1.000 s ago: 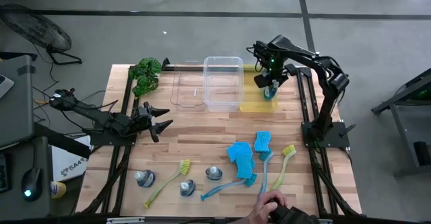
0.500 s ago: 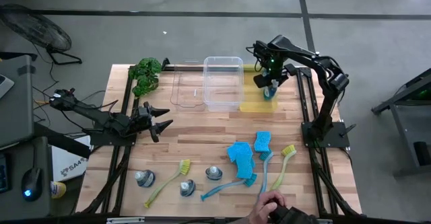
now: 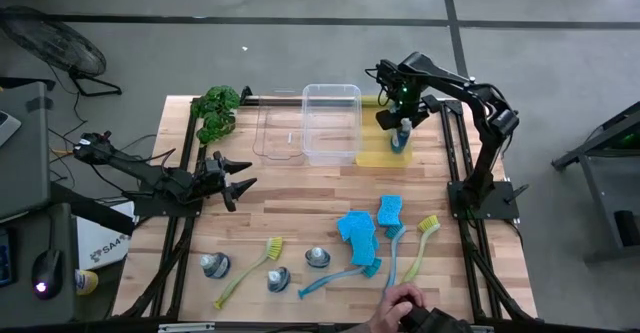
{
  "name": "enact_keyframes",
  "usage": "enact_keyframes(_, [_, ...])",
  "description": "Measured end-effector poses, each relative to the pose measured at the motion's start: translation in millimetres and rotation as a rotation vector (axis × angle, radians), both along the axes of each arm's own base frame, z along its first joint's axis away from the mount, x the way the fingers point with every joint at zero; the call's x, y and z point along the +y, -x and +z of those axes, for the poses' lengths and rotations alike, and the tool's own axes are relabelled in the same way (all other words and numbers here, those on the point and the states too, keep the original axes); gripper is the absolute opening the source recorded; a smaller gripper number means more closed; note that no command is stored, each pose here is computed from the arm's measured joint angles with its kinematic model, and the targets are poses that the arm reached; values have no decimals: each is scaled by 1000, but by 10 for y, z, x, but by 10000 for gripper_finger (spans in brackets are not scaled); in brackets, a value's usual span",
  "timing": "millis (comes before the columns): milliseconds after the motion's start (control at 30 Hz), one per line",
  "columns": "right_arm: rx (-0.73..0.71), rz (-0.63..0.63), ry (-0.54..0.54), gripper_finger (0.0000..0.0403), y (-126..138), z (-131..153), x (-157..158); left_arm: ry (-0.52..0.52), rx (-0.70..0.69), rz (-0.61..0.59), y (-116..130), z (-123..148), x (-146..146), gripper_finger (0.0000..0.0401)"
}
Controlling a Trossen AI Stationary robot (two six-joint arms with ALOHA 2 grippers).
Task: Pick & Place Kitchen Sink Supplies
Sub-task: Put the yellow dishwashing brush into the white bin
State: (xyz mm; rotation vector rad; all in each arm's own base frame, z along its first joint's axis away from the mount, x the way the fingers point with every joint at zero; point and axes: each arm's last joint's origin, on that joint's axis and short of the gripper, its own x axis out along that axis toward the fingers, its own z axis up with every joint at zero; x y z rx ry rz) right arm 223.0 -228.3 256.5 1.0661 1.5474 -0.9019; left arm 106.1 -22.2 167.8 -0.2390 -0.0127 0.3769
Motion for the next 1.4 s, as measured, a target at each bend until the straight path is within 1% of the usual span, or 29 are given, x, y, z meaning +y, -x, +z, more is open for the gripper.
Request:
enact_keyframes(300, [-28,-7,30,241,44,121,46,0,0,0,0,0,0,264])
enact_keyframes(533, [-63,-19,70,241,123,322,160,0,0,0,0,0,0,264])
enact_keyframes(800, [-120,-26,165,241,251,697,491,0,0,0,0,0,0,264])
enact_keyframes(900, [-149,-1,195,241,302,839,666,0,0,0,0,0,0,264])
enact_keyframes(967, [-181,29,217,241,326,923,780,0,0,-1,0,0,0,264])
enact_keyframes(1133, [-245,154,269,241,367,1087,1054,0,0,0,0,0,0,264])
enact_keyframes(1400, [-291,371,339,241,380,1222,1408,0,0,0,0,0,0,264])
